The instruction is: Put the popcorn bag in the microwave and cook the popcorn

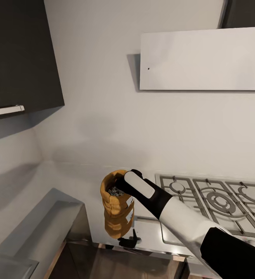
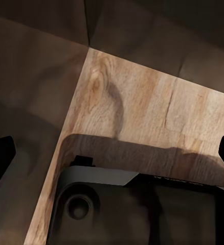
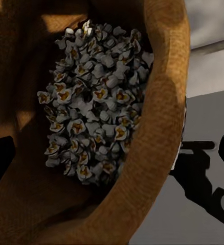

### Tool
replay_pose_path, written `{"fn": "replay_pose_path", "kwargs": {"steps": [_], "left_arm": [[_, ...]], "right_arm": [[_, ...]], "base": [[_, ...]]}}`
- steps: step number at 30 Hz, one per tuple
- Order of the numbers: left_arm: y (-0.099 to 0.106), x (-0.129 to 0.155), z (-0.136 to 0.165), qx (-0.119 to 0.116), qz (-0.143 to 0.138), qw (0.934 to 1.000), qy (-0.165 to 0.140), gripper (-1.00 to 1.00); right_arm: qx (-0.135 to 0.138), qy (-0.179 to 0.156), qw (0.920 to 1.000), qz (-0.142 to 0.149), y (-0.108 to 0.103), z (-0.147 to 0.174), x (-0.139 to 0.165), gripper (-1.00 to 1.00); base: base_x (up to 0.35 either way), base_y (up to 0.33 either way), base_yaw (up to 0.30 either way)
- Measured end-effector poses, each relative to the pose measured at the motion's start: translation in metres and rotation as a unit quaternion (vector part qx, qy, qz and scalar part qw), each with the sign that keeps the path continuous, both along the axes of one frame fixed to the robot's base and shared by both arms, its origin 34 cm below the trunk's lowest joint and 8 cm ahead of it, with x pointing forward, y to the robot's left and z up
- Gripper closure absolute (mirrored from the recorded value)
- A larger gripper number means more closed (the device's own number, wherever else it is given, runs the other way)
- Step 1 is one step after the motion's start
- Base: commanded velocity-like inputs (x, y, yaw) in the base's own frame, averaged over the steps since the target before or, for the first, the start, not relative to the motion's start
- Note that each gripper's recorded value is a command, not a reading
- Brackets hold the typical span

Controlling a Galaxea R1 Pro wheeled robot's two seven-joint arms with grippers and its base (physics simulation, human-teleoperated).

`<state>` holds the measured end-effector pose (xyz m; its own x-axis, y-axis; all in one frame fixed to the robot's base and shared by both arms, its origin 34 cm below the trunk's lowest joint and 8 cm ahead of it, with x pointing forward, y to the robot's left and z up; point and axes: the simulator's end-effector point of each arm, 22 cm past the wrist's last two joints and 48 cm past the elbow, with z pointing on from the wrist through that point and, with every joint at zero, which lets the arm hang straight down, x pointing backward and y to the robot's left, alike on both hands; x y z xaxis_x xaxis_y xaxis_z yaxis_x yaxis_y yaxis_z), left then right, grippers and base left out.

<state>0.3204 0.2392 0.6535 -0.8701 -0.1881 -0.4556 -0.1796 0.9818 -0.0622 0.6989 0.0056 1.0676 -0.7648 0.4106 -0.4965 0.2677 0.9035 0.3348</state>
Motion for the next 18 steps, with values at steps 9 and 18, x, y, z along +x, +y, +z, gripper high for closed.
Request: {"fn": "replay_pose_path", "kwargs": {"steps": [9,18], "left_arm": [[0.000,0.000,0.000,0.000,0.000,1.0000,0.000,-1.00],[0.000,0.000,0.000,0.000,0.000,1.0000,0.000,-1.00]], "right_arm": [[0.001,0.017,0.9999,0.001,0.001,-0.020,-0.012,-1.00],[0.003,0.022,0.9998,0.001,0.000,-0.029,-0.014,1.00]], "base": [[0.000,0.000,0.000],[0.000,0.000,0.000]]}}
